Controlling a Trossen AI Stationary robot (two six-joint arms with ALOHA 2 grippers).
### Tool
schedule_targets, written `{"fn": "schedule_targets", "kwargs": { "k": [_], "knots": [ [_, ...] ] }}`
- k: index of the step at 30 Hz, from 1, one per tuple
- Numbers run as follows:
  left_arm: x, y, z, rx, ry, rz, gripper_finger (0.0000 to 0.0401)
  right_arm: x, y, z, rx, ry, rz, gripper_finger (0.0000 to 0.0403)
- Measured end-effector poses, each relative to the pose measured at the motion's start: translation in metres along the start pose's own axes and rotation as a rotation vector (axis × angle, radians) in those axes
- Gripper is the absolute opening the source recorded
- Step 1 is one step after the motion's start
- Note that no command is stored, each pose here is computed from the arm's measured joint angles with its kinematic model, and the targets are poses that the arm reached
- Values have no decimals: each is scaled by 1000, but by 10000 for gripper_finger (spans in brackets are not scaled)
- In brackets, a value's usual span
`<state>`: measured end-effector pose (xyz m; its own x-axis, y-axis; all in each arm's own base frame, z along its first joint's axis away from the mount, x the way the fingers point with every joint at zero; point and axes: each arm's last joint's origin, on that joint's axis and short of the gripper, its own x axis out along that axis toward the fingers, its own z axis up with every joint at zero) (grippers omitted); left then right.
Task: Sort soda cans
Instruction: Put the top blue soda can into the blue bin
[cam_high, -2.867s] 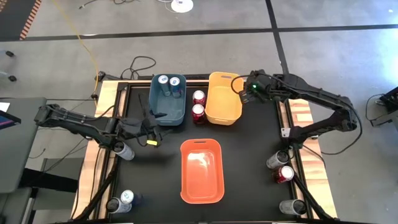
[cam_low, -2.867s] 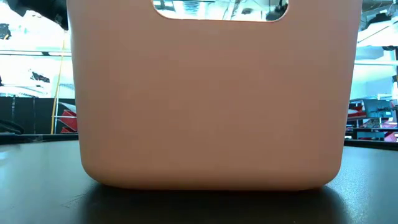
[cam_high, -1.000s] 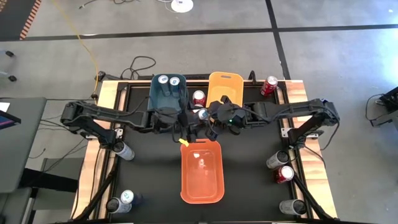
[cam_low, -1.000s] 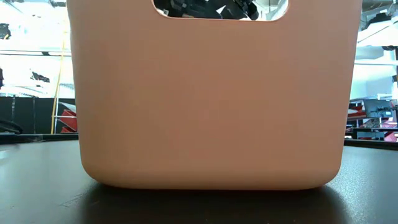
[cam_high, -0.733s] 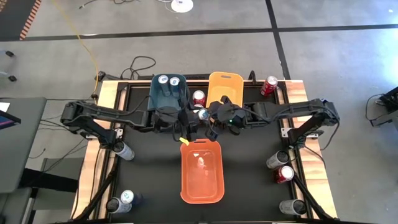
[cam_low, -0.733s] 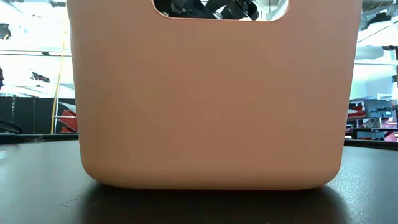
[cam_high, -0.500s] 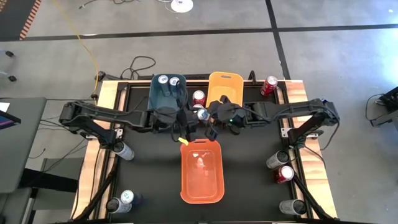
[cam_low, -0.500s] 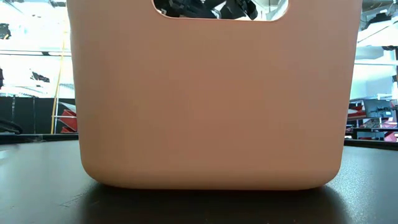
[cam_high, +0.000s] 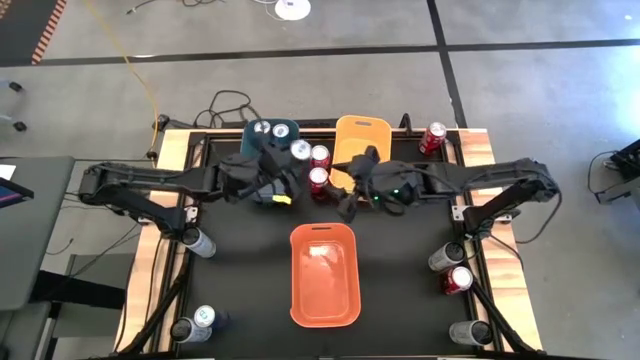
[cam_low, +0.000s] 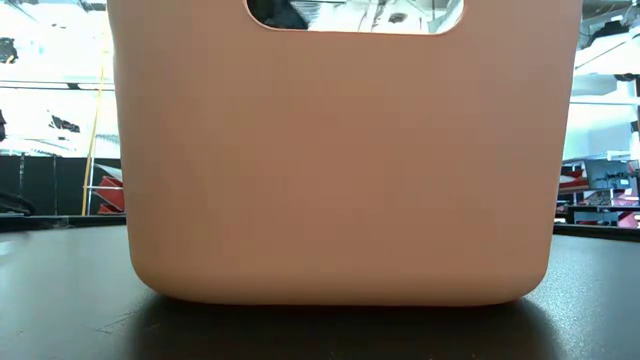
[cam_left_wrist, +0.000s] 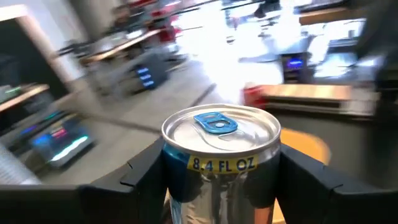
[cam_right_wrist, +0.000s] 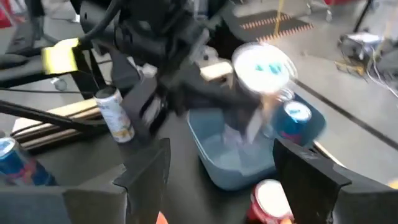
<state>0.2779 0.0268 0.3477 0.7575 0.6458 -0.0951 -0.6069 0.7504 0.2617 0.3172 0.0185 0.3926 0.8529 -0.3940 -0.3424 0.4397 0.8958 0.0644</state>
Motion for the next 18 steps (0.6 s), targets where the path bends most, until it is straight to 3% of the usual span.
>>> {"fn": "schedule_targets", "kwargs": {
  "k": [9, 15, 18],
  "knots": [
    [-18, 55, -64, -141, -96, 156, 235, -23, -1, -17, 40, -1, -57, 294],
    [-13, 81, -122, -216, -158, 244, 232, -20, 4, -44, 91, 15, -109, 294],
    [-5, 90, -145, -237, -107, 258, 233, -18, 8, -54, 107, 18, -132, 295]
  ]
}}
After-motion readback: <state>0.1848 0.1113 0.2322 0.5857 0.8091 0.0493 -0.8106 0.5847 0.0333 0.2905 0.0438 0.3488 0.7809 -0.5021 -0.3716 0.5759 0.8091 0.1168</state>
